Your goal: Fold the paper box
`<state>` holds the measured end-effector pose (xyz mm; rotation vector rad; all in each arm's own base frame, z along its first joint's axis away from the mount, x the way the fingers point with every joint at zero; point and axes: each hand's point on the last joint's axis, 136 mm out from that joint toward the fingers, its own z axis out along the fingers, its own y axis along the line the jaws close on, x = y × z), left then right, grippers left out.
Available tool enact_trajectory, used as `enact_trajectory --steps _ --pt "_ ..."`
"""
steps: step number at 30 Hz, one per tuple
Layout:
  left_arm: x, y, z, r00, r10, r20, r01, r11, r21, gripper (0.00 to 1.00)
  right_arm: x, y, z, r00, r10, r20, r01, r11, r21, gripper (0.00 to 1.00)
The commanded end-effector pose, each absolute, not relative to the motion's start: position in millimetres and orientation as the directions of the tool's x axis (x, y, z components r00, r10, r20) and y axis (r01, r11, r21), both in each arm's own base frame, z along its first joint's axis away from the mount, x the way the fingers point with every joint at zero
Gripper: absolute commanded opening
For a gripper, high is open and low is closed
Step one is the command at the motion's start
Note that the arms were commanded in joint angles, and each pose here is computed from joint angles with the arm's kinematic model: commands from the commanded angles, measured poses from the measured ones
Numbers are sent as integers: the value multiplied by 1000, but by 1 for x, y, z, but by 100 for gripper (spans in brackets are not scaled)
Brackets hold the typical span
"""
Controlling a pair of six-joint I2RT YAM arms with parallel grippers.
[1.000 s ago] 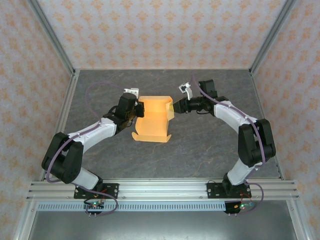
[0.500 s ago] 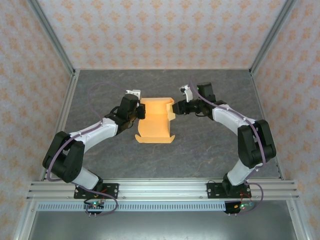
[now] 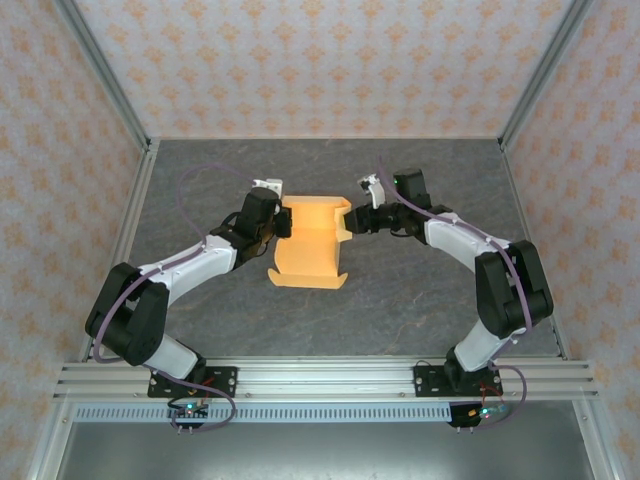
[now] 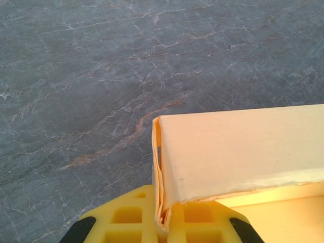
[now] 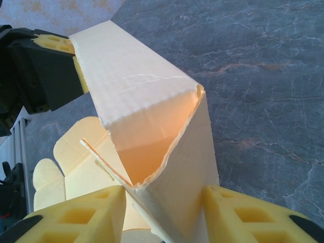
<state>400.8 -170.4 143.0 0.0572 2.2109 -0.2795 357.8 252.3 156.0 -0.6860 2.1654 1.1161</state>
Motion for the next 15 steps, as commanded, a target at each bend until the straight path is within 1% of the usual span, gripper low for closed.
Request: enact_trajectory --steps 1,10,14,15 --pt "404 -186 170 -566 -72 -821 189 958 -214 0 351 259 166 -639 -185 -747 -728 458 510 44" --pt "404 -185 171 -570 -89 -817 174 959 -225 0 343 259 161 -656 -163 -737 -715 445 539 49" --pt "403 -187 169 -577 -93 -811 180 955 -238 0 345 258 161 -654 -148 -742 -711 454 537 48" --pt "402 -188 169 -578 -95 -811 184 953 -242 0 348 258 160 -656 -136 -742 -703 466 537 47"
